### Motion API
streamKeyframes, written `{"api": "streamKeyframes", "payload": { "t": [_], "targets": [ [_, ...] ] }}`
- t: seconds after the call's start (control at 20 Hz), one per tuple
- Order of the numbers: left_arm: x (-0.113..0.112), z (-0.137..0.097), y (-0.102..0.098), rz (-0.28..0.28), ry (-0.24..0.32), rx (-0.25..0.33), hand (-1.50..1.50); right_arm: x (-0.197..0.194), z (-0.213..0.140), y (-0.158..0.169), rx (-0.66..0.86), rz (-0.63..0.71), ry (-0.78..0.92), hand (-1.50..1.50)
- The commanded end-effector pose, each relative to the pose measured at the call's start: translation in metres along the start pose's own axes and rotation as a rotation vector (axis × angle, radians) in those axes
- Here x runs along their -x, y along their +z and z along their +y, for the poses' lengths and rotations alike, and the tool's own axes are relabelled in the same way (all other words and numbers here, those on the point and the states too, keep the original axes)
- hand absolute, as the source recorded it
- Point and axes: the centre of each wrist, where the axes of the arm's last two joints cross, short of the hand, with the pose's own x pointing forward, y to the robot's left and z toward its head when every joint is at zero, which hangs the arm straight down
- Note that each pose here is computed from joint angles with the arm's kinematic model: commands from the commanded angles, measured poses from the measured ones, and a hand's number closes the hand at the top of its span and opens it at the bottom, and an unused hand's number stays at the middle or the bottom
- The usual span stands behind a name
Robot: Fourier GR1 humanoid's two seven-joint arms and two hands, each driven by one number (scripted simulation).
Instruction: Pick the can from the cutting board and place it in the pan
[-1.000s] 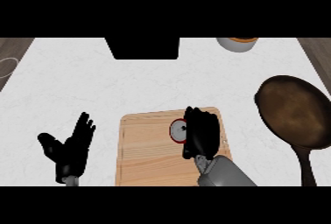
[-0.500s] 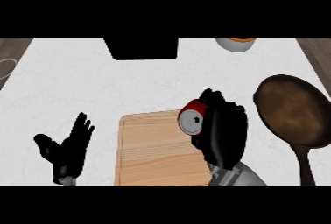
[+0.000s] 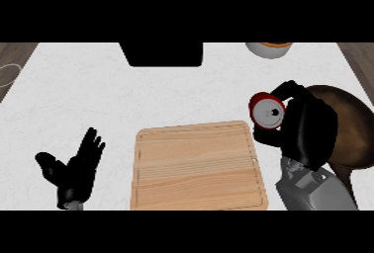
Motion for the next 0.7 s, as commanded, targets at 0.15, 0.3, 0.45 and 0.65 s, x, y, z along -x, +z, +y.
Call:
{"api": "streamKeyframes", "payload": {
  "t": [0.15, 0.3, 0.45, 0.65],
  "targets": [
    [-0.005, -0.003, 0.003, 0.003, -0.001, 0.000, 0.00, 0.067, 0.023, -0.057, 0.092, 0.060, 0.059, 1.50],
    [0.003, -0.010, -0.014, 0.009, 0.000, -0.008, 0.00, 0.084, 0.022, -0.097, 0.112, 0.088, 0.035, 1.50],
    [0.007, -0.010, -0.007, -0.010, 0.000, 0.010, 0.00, 0.134, 0.048, -0.106, 0.126, 0.102, 0.092, 1.50],
    [0.021, -0.015, -0.002, -0.008, 0.000, 0.018, 0.00, 0.157, 0.042, -0.151, 0.132, 0.141, -0.009, 1.50]
  ]
}}
